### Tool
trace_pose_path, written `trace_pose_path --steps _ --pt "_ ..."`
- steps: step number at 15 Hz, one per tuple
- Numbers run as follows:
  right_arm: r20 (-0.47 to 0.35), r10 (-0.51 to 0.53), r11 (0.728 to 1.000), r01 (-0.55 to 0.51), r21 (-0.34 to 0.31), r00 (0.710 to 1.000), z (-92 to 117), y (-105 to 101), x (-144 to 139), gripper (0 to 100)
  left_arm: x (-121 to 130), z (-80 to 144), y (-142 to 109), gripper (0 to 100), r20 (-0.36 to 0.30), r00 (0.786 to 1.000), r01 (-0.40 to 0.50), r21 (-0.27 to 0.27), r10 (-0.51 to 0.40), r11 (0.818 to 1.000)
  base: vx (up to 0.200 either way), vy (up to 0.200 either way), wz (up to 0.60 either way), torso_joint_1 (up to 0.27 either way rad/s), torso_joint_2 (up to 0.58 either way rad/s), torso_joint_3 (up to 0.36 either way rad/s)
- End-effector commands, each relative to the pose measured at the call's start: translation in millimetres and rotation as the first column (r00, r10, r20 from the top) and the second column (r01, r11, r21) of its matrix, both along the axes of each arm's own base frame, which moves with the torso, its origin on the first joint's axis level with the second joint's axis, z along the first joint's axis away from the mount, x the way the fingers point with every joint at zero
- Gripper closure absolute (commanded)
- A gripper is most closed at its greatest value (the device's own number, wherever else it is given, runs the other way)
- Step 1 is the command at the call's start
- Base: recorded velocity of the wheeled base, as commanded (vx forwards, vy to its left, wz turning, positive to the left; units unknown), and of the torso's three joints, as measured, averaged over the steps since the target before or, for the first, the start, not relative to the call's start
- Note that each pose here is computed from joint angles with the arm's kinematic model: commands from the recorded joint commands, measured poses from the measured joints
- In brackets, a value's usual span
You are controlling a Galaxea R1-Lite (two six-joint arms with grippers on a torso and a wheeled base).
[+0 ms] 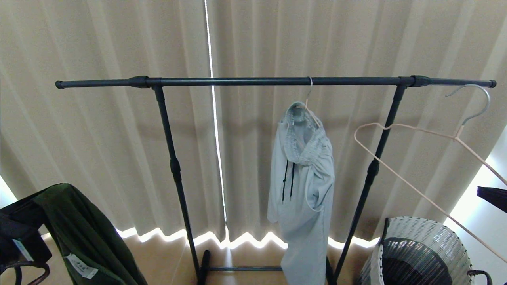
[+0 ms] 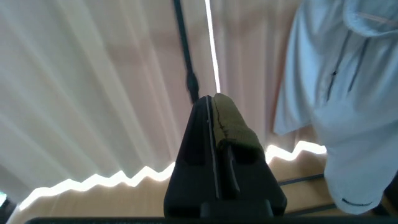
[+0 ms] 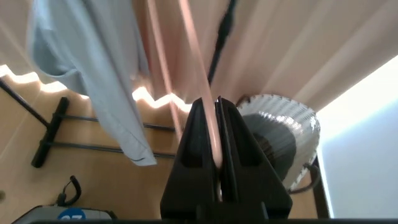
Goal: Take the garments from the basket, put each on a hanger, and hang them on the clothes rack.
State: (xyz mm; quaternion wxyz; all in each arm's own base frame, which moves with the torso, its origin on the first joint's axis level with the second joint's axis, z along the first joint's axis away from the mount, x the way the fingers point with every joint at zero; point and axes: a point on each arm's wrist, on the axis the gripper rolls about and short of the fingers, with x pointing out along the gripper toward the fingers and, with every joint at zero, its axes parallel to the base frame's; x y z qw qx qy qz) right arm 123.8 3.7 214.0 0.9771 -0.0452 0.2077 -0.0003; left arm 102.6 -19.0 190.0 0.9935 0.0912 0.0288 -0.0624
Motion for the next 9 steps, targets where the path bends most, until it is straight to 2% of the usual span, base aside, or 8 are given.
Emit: trace_pose_path --steps 1,4,6,7,9 --pt "-0.003 0.002 1.000 -0.002 0.001 1.000 -1 0 0 100 0 0 0 100 0.001 1.000 0.000 0.000 0.000 1.000 0.000 0.000 0.00 0.000 0.00 0.000" --pt "0.004 0.007 1.000 -0.007 0.005 1.000 1 0 1 100 -2 0 0 100 0.009 1.000 0.001 0.009 -0.001 1.000 0.000 0.000 0.00 0.000 0.00 0.000" --pt "0.038 0.012 1.000 -0.013 0.023 0.999 8 1 -1 100 -2 3 -5 100 0.015 0.999 0.050 0.008 -0.050 0.999 0.000 0.000 0.00 0.000 0.00 0.000" --pt "0.061 0.038 0.998 -0.040 0.040 0.997 13 2 -3 100 0 9 -6 100 0.026 0.998 0.056 0.012 -0.056 0.998 0.000 0.000 0.00 0.000 0.00 0.000" --pt "0.096 0.149 0.981 -0.159 0.108 0.984 17 6 -11 100 14 21 -10 100 0.019 0.998 0.059 0.068 -0.060 0.996 0.000 0.000 0.00 0.000 0.00 0.000"
